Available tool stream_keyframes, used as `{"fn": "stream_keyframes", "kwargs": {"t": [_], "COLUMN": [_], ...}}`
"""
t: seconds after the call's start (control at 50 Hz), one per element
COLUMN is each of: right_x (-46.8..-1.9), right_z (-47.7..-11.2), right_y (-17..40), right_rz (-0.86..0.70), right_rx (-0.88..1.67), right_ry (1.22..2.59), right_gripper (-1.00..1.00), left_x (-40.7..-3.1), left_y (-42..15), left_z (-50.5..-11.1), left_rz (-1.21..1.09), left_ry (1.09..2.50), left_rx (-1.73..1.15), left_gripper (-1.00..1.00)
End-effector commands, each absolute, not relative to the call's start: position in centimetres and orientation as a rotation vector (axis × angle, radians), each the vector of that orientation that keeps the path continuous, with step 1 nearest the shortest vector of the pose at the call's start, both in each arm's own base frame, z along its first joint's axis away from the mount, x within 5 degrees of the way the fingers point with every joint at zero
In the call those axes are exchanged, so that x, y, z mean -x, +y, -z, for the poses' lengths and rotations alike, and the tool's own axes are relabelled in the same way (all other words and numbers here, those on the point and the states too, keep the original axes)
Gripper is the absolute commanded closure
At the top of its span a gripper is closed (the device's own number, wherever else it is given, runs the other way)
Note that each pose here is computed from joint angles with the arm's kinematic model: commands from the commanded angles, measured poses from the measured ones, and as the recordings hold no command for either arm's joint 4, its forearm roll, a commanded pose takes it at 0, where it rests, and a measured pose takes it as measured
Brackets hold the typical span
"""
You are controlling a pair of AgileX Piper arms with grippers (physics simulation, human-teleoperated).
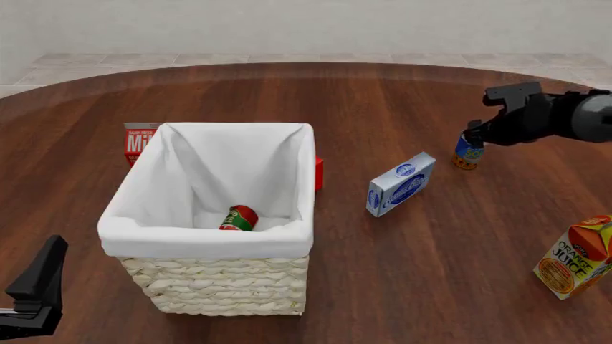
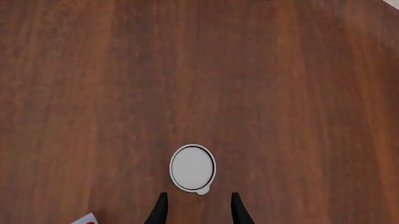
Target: Pick up the alphabet soup and the tomato sauce, and put them in the basket.
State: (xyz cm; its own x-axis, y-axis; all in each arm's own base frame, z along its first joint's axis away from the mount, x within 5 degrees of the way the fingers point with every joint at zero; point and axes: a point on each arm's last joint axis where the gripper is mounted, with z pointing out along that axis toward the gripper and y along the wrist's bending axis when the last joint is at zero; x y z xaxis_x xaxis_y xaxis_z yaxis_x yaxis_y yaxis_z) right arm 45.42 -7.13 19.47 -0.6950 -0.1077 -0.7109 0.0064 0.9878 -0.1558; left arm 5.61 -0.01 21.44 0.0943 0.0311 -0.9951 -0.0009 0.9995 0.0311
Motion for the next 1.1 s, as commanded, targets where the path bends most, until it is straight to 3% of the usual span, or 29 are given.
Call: {"fn": "stream_keyframes", "kwargs": {"t": [0.02, 1.1], "right_x": [-45.8, -47.4], "right_z": [-19.4, -17.8], "right_y": [-6.9, -6.6], "right_rz": [0.185, 0.178], "right_rx": [0.079, 0.099], "right_ry": [2.331, 2.346], "right_gripper": [-1.0, -1.0], "left_x": [-5.6, -5.6], "left_y": [0.0, 0.0], "left_z": [-21.4, -21.4], "left_rz": [-0.023, -0.023], "left_ry": [1.476, 1.479], "left_rx": [-0.024, -0.024], "left_gripper": [-1.0, -1.0]}}
